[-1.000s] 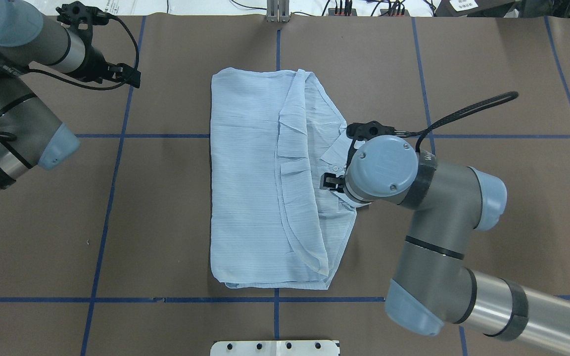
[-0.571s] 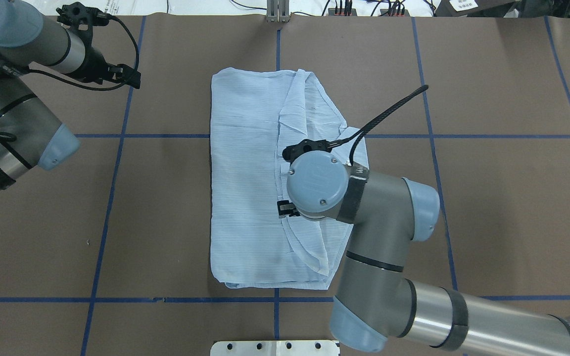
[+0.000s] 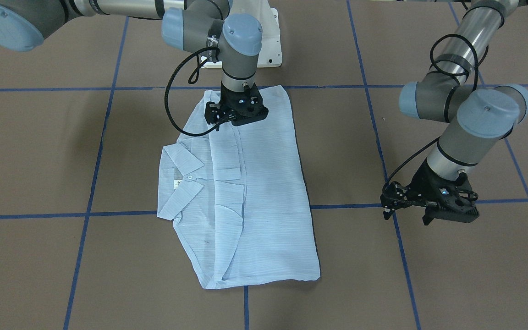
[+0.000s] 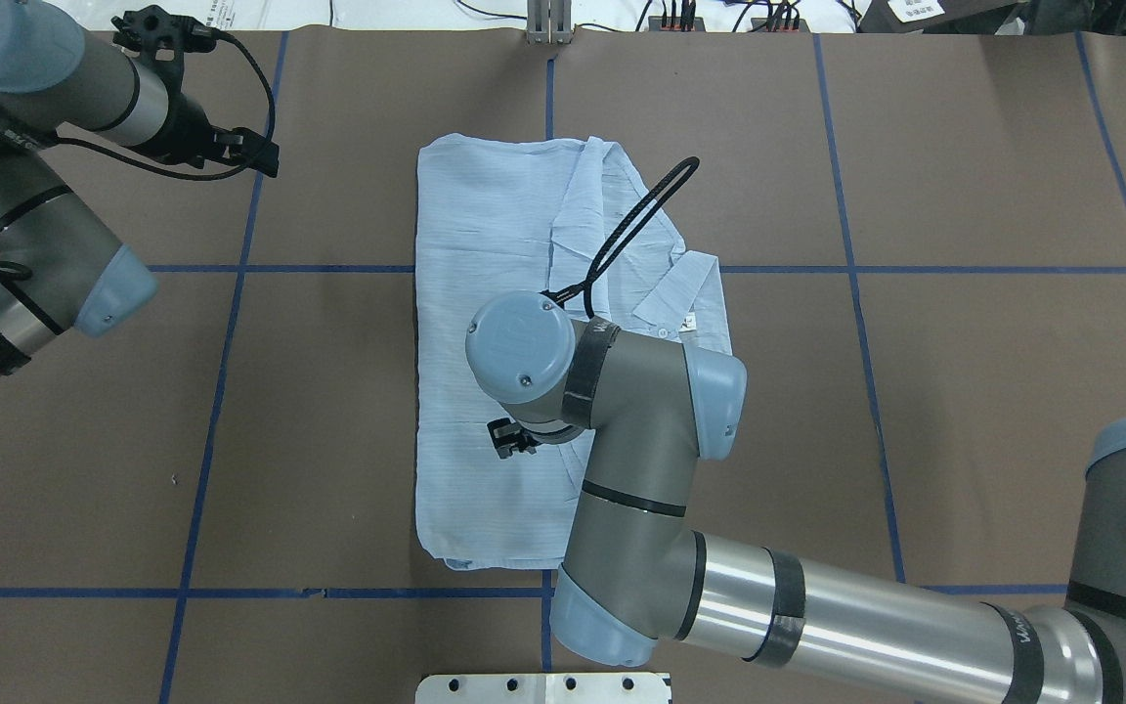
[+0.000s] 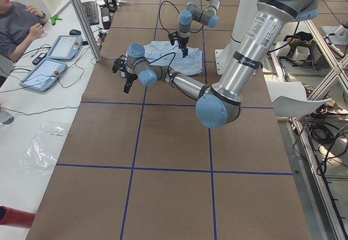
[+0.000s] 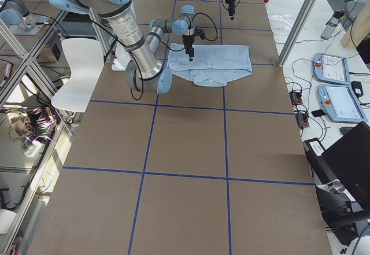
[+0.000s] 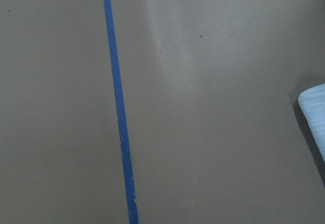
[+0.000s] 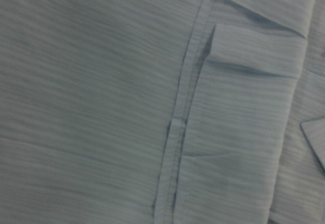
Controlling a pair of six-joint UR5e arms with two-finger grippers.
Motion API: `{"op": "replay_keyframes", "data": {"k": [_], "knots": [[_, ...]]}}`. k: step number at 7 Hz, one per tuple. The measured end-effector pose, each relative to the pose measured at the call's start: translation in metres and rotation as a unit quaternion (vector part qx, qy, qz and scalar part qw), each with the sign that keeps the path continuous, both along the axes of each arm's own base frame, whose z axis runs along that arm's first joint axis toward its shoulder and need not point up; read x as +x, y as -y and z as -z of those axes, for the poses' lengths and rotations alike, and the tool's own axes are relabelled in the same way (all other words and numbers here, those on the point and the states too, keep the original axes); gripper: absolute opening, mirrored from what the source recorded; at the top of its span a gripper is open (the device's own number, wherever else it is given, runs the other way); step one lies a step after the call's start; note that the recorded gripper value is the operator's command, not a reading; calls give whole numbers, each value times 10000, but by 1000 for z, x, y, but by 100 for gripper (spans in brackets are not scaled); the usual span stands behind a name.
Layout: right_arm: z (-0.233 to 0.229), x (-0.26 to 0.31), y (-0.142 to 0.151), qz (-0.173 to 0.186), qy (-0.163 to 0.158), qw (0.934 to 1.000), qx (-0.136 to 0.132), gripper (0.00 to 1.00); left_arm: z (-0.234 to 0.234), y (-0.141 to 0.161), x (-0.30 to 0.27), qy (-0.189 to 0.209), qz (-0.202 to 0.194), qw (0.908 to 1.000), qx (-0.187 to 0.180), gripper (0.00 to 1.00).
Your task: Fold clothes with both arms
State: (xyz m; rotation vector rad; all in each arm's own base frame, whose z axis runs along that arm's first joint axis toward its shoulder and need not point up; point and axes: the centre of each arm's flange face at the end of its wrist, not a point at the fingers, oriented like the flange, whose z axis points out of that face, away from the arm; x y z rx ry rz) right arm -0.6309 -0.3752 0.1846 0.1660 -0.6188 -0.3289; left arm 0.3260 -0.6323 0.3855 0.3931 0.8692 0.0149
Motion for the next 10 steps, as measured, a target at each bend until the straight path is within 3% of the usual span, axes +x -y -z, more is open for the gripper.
{"op": "replay_keyframes", "data": {"k": [4,10], "knots": [[-17,-16,-13,227,-424,9987,185,100,2,-1,0,-13,-3,10000,15,100],[-33,-16,-24,293,-907,9954,98,100,2,-1,0,-12,-4,10000,17,100]]}}
